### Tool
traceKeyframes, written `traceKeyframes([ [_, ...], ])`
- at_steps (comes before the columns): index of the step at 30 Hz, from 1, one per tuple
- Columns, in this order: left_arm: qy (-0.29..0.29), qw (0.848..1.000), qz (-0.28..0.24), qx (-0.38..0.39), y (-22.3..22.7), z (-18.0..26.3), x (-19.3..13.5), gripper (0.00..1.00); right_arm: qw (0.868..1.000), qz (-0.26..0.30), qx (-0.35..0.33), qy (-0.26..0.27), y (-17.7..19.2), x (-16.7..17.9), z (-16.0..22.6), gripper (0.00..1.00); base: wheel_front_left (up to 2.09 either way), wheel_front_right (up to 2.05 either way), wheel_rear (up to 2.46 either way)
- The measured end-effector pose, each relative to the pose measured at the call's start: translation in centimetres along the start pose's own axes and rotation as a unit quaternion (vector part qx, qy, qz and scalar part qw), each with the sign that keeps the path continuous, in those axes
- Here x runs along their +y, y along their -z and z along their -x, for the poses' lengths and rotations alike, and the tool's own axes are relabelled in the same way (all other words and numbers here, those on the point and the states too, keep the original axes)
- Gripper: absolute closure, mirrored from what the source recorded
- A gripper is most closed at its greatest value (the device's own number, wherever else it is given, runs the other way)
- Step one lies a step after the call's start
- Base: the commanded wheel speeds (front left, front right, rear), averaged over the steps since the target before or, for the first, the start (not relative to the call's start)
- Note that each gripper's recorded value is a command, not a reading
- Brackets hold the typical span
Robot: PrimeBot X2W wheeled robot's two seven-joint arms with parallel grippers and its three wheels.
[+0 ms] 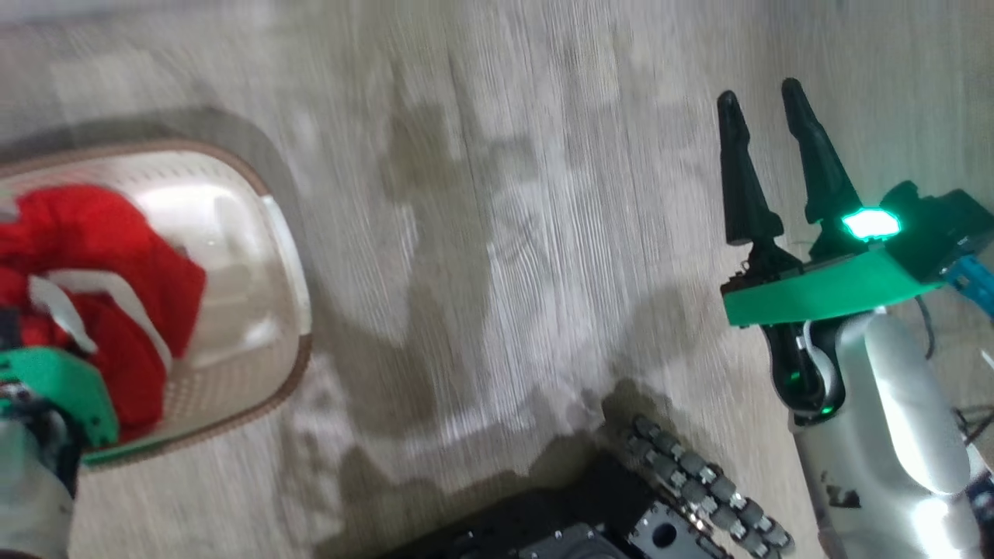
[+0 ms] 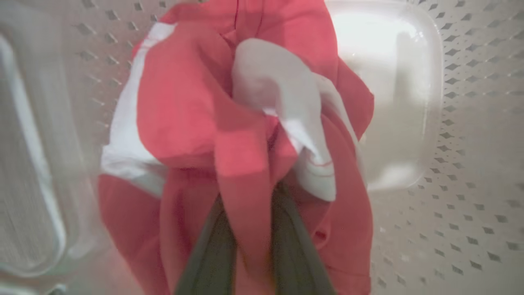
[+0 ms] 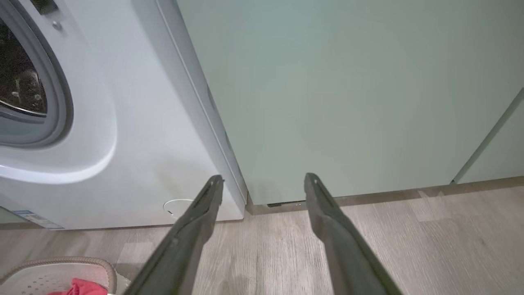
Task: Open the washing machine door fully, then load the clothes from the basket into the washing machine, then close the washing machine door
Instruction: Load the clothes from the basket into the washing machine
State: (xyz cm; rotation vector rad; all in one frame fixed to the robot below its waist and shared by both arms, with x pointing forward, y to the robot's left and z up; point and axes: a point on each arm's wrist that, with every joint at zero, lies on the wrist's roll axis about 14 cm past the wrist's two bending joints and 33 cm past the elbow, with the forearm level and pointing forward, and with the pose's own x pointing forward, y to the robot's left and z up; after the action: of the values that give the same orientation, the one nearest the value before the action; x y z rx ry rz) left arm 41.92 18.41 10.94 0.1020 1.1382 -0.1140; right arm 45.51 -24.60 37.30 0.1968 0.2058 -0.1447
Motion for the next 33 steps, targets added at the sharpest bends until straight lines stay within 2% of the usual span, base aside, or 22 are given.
traceKeyframes([
  [9, 0.006, 0.995, 0.015, -0.098, -4.1, 5.7, -0.7, 1.00, 0.999, -0.012, -0.036, -0.009, -3.4, 1.0, 2.8, 0.00, 0.00, 0.00, 0.00],
  [13, 0.025, 0.982, 0.036, -0.184, -8.4, 8.8, -1.3, 1.00, 0.998, -0.013, -0.059, -0.017, -5.2, 1.6, 3.6, 0.00, 0.00, 0.00, 0.00],
  [20, 0.042, 0.940, 0.064, -0.332, -15.0, 15.8, -1.9, 1.00, 0.996, -0.015, -0.088, -0.031, -7.4, 2.6, 4.8, 0.00, 0.00, 0.00, 0.00],
  [24, 0.050, 0.917, 0.070, -0.390, -16.4, 20.0, -2.9, 1.00, 0.993, -0.012, -0.111, -0.041, -9.1, 3.3, 5.6, 0.00, 0.00, 0.00, 0.00],
  [28, 0.054, 0.903, 0.076, -0.419, -17.2, 22.6, -3.2, 1.00, 0.992, -0.013, -0.118, -0.044, -9.5, 3.4, 6.9, 0.00, 0.00, 0.00, 0.00],
  [33, 0.061, 0.857, 0.082, -0.505, -20.0, 28.9, -3.9, 1.00, 0.989, -0.018, -0.136, -0.050, -10.6, 3.8, 8.8, 0.00, 0.00, 0.00, 0.00],
])
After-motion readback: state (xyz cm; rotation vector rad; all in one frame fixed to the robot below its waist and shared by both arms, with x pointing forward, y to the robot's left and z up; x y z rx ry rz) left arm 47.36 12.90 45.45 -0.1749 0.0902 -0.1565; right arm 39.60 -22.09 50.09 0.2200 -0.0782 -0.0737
